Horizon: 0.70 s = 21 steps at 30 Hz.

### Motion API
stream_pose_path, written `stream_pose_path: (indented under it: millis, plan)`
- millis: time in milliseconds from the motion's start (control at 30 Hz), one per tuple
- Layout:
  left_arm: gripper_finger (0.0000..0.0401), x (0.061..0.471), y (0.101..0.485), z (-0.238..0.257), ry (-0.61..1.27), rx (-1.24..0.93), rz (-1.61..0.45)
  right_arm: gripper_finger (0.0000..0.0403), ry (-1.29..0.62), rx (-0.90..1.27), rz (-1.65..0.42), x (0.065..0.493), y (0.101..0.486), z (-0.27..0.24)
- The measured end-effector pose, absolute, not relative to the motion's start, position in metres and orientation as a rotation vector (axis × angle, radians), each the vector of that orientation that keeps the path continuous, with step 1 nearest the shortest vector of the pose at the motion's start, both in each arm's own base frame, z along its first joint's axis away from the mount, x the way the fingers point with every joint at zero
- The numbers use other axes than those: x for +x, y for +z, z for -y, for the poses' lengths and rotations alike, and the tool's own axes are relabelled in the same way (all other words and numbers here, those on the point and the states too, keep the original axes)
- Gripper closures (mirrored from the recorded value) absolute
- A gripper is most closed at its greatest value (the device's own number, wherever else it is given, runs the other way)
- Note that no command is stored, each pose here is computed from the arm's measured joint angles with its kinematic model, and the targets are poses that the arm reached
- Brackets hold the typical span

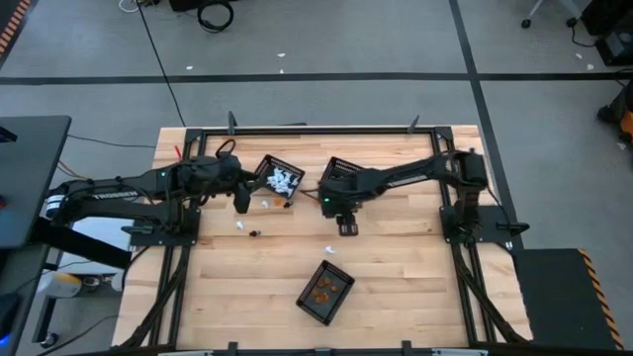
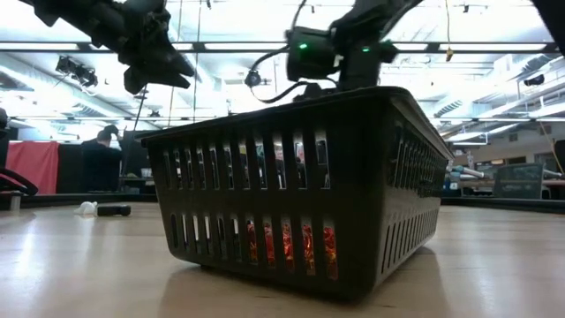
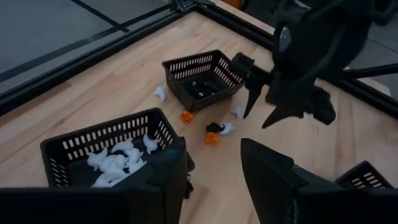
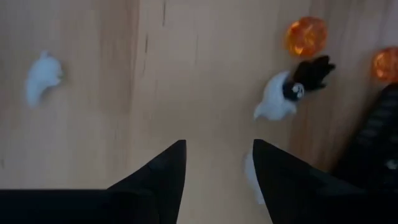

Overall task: Sort Halloween decoration
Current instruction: Put the white ghost toy into the top left black basket

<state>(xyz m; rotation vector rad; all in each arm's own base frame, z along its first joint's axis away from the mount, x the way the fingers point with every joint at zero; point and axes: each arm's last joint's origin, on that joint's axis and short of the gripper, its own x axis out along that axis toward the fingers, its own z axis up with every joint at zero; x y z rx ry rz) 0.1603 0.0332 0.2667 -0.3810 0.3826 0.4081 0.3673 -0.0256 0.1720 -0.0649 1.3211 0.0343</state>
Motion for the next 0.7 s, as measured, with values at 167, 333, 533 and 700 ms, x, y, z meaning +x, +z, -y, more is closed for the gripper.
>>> stream_pose_path:
  millis: [167, 333, 533, 700]
  plan:
    - [0.0241, 0.160, 0.265, -0.033, 0.416, -0.394, -0.399, 0.0212, 0.045, -0.178, -1.389, 0.386, 0.170, 0.032]
    - [0.0241, 0.161, 0.264, -0.033, 0.418, -0.394, -0.406, 0.0216, 0.043, -0.166, -1.461, 0.384, 0.164, 0.042]
    - [0.0241, 0.161, 0.264, -0.033, 0.418, -0.393, -0.408, 0.0223, 0.110, -0.224, -1.508, 0.378, 0.162, 0.045]
    - [0.0241, 0.161, 0.264, -0.033, 0.419, -0.392, -0.408, 0.0224, 0.179, -0.288, -1.508, 0.378, 0.159, 0.045]
